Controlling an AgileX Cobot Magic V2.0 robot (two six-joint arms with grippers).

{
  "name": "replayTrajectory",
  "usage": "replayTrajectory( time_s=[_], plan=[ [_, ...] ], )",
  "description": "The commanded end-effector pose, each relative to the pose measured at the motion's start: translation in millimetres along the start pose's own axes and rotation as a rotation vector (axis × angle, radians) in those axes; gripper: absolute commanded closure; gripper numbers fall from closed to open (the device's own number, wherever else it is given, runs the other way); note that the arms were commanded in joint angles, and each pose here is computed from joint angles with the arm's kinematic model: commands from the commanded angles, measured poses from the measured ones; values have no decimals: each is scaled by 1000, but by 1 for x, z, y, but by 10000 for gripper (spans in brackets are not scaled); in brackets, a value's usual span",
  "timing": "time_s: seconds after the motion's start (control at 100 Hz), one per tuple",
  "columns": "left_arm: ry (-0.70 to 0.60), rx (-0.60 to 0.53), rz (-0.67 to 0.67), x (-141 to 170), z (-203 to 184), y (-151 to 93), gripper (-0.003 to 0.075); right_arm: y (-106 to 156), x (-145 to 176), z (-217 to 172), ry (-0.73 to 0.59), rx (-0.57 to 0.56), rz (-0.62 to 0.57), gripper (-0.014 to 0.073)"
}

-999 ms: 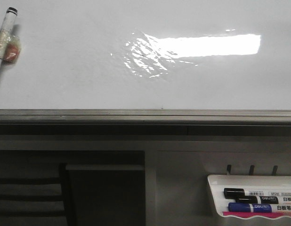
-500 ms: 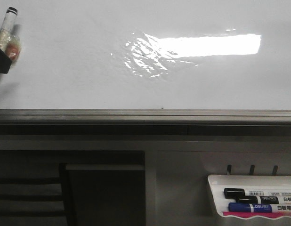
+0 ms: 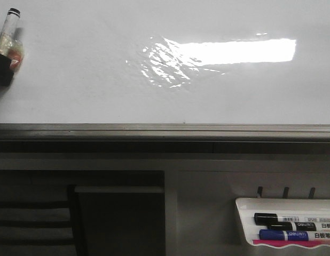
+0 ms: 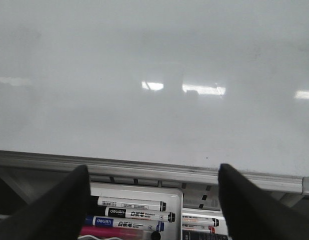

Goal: Write number 7 on whiteboard

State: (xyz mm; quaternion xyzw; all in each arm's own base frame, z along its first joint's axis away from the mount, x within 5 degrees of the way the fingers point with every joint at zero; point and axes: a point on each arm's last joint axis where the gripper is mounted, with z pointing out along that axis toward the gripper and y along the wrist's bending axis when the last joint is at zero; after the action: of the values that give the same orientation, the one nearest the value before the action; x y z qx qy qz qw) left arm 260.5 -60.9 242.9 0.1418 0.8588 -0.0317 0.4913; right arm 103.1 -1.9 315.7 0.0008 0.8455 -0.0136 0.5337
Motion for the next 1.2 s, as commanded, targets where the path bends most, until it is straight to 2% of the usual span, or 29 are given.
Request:
replayTrajectory(
  time_s=[0.0, 0.29, 0.41, 0.51, 0.68, 0.8, 0.93, 1.049, 1.189],
  plan=[
    [-129, -11, 8, -22, -7, 1, 575, -1, -16, -3, -96, 5, 1, 115],
    [-129, -11, 8, -22, -7, 1, 718, -1, -15, -2, -91, 2, 5, 115],
    [-103, -6, 8, -21, -8, 0, 741, 1, -16, 1, -74, -18, 38, 116],
    [-32, 12, 12, -28, -15, -1, 741, 3, -17, 5, -14, -38, 63, 116],
    [194, 70, 76, -44, -31, -3, 741, 8, -26, 15, 132, -84, 33, 116],
    [333, 162, 242, -52, -44, -15, 741, 17, -36, 24, 234, -189, -33, 116],
    [429, 356, 389, -52, -57, -38, 741, 31, -50, 38, 319, -348, -112, 116],
    [407, 612, 490, -51, -69, -67, 741, 48, -62, 48, 343, -575, -185, 117],
    [342, 746, 581, -52, -77, -90, 741, 69, -70, 60, 332, -782, -326, 118]
  ],
)
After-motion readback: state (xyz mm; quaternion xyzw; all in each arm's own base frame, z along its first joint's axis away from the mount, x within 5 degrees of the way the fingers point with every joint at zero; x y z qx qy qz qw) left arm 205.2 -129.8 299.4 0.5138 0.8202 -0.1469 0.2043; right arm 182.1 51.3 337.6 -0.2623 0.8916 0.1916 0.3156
